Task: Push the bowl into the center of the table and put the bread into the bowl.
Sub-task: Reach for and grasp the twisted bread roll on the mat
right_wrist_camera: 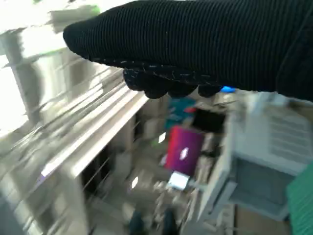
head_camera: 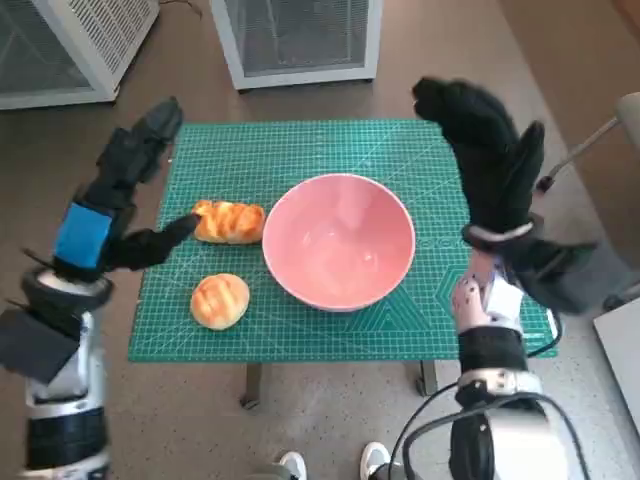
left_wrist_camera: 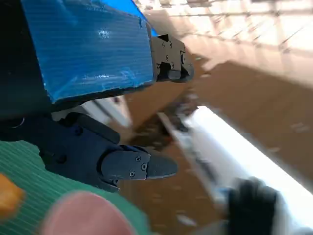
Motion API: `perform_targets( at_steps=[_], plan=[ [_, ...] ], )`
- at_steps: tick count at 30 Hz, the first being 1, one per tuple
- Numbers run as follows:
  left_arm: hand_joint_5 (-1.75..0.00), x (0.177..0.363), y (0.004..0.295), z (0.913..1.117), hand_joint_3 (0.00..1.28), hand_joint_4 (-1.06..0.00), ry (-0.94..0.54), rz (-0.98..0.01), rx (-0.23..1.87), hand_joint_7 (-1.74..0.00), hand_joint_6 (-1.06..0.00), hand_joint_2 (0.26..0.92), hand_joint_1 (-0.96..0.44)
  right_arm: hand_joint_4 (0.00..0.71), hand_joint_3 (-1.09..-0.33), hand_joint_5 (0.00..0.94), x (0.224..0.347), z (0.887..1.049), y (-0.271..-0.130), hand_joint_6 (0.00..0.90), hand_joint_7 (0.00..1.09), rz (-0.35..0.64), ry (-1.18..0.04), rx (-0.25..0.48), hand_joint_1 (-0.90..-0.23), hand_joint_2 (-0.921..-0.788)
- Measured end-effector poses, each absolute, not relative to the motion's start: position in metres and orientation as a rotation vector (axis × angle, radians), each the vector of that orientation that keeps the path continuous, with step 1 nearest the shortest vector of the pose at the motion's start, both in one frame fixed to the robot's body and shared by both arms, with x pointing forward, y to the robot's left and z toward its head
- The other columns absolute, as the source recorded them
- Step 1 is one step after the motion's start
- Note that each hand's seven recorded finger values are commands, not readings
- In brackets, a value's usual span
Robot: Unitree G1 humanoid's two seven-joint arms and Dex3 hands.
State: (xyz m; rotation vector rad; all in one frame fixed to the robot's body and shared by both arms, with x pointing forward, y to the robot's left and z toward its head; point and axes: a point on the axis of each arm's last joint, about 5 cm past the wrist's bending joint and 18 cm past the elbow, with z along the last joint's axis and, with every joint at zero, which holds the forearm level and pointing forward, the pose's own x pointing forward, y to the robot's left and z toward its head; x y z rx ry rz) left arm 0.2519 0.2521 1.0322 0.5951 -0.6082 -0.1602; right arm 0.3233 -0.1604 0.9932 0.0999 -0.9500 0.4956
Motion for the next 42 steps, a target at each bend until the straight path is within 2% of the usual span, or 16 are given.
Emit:
perform_targets(
  at_steps=[5,12,17,26,42],
  plan=[
    [0.0,0.259,0.256,1.046,0.03,-0.09,-0.509,-0.147,0.725,-0.21,-0.08,0.861,-0.52,0.334,-0.603,0.011,0.316,0.992,-0.162,0.013,0.75,0.535,-0.973,0.103,-0.537,-0.921],
    [-0.01,0.271,0.249,1.063,0.0,-0.1,-0.373,-0.141,0.931,-0.2,-0.12,0.767,-0.47,0.334,-0.585,0.01,0.311,0.995,-0.161,0.015,0.76,0.569,-0.985,0.119,-0.531,-0.921],
    [-0.01,0.28,0.24,1.071,0.0,-0.13,-0.291,-0.173,1.024,-0.19,-0.17,0.717,-0.32,0.334,-0.577,0.01,0.309,0.996,-0.16,0.013,0.77,0.581,-0.982,0.12,-0.533,-0.921],
    [0.0,0.299,0.223,1.071,0.0,-0.14,-0.129,-0.262,1.153,-0.12,-0.21,0.707,-0.16,0.335,-0.575,0.01,0.308,0.998,-0.159,0.011,0.78,0.588,-0.983,0.123,-0.527,-0.921],
    [0.0,0.332,0.207,1.055,0.0,-0.08,0.183,-0.317,1.321,-0.06,-0.21,0.707,-0.15,0.336,-0.572,0.01,0.308,0.999,-0.159,0.01,0.78,0.586,-0.986,0.122,-0.537,-0.921]
  ],
)
